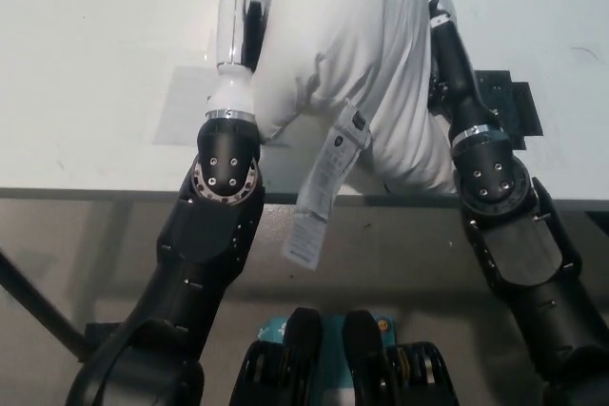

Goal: The robot uses both hands to lift the pillow and then drops it on the table

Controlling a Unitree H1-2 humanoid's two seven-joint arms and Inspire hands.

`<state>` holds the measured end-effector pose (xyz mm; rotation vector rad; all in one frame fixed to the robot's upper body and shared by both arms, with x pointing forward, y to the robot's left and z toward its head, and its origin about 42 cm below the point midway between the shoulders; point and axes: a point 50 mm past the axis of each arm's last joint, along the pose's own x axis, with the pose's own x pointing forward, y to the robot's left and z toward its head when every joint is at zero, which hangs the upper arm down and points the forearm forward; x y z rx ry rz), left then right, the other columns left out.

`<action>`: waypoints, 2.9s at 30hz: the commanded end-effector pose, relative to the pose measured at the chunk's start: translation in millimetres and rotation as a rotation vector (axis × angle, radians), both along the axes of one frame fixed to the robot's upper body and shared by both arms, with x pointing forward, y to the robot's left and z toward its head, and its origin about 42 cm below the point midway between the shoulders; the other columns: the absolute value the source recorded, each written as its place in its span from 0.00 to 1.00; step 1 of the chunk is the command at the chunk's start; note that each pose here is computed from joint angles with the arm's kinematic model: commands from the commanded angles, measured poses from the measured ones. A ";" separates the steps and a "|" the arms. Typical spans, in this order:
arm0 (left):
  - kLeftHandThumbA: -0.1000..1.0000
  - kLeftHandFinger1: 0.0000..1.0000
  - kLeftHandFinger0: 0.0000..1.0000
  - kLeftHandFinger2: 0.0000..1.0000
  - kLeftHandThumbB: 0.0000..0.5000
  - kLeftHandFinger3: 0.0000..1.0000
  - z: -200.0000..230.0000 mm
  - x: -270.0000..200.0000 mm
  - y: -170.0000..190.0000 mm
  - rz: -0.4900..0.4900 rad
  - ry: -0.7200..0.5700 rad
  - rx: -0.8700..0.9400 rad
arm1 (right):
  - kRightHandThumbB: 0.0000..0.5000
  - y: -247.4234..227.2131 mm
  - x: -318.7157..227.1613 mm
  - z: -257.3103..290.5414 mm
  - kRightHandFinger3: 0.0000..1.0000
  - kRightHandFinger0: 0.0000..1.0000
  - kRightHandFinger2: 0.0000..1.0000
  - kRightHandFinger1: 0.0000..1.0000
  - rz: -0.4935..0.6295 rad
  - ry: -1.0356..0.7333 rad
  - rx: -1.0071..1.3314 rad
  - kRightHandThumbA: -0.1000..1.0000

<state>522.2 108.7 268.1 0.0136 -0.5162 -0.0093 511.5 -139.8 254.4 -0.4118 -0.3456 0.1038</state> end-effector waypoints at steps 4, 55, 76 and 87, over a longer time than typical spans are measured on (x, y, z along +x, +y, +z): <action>1.00 1.00 1.00 1.00 0.00 1.00 10.4 6.1 -31.1 -0.136 0.027 0.056 | 0.20 43.9 12.1 44.6 1.00 1.00 1.00 1.00 0.180 -0.091 0.009 1.00; 1.00 1.00 1.00 1.00 0.01 1.00 -59.2 -30.5 136.5 0.121 0.056 0.074 | 0.32 -90.9 -7.0 19.3 1.00 1.00 1.00 1.00 -0.006 -0.061 0.080 1.00; 1.00 1.00 1.00 1.00 0.09 1.00 -103.7 -149.6 148.4 0.155 -0.029 0.002 | 0.17 -109.6 -122.1 -8.9 1.00 1.00 1.00 1.00 -0.006 -0.202 -0.084 1.00; 1.00 1.00 1.00 1.00 0.03 1.00 -155.2 -214.7 143.7 0.104 0.108 -0.021 | 0.13 -134.9 -200.0 -96.8 1.00 1.00 1.00 1.00 0.007 -0.034 -0.148 1.00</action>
